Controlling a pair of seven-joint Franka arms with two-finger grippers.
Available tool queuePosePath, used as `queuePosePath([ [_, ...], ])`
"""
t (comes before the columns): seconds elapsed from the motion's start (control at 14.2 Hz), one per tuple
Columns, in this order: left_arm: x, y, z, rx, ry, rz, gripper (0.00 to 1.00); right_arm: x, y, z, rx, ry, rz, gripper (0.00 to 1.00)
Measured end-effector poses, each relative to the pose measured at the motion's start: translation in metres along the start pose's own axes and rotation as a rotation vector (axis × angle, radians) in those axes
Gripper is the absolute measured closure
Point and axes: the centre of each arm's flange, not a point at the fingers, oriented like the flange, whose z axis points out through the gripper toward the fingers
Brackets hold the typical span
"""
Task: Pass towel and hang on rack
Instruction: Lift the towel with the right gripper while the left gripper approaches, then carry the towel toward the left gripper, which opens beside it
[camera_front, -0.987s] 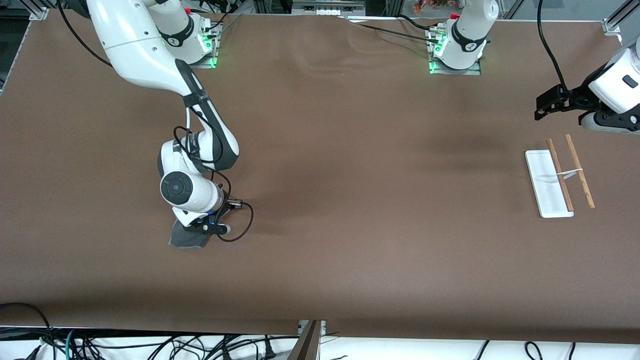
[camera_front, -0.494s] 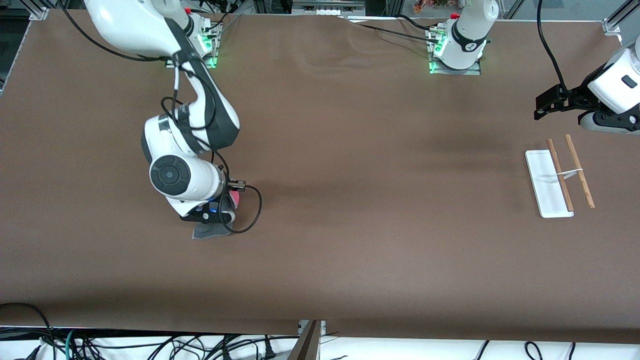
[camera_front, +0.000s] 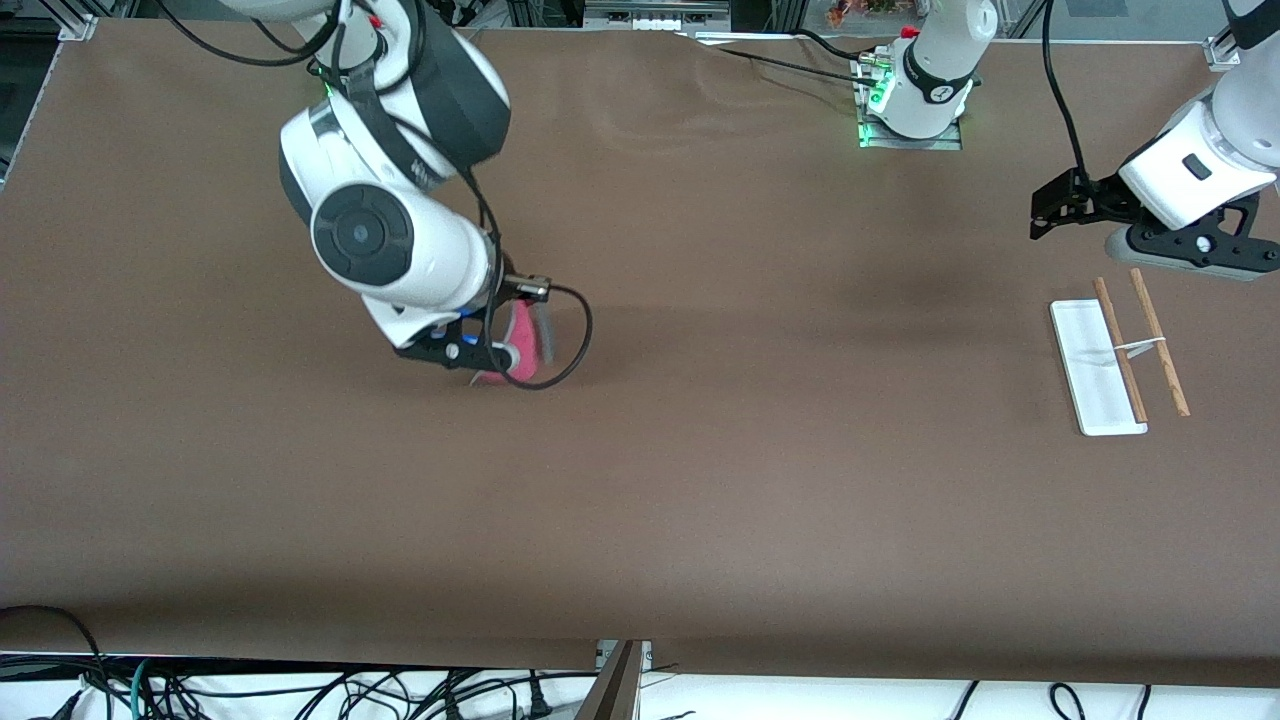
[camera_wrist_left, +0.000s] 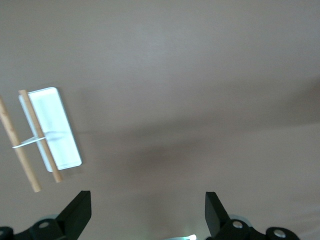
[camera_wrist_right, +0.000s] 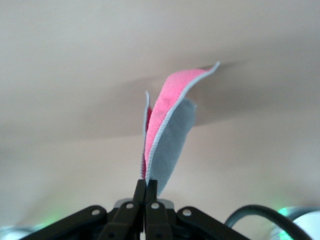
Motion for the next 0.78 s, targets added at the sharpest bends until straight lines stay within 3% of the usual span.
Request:
queuePosePath([
  [0.28,0.011,0.02,0.01,-0.129,-0.013,0.048,0.0,-0.041,-0.028,-0.047,0.236,-0.098,0.178,0.98],
  [0.42,0.015,0.03,0.018,-0.223,-0.032,0.171,0.0,-0.055,-0.047,-0.063,0.366,-0.161,0.278,0.98],
  [0.56,0.023,0.041,0.036,-0.347,-0.064,0.28,0.0,-0.06,-0.057,-0.074,0.456,-0.205,0.36,0.98],
  [0.78,0.051,0.05,0.088,-0.534,-0.106,0.412,0.0,-0.072,-0.075,-0.082,0.543,-0.239,0.453,0.98],
])
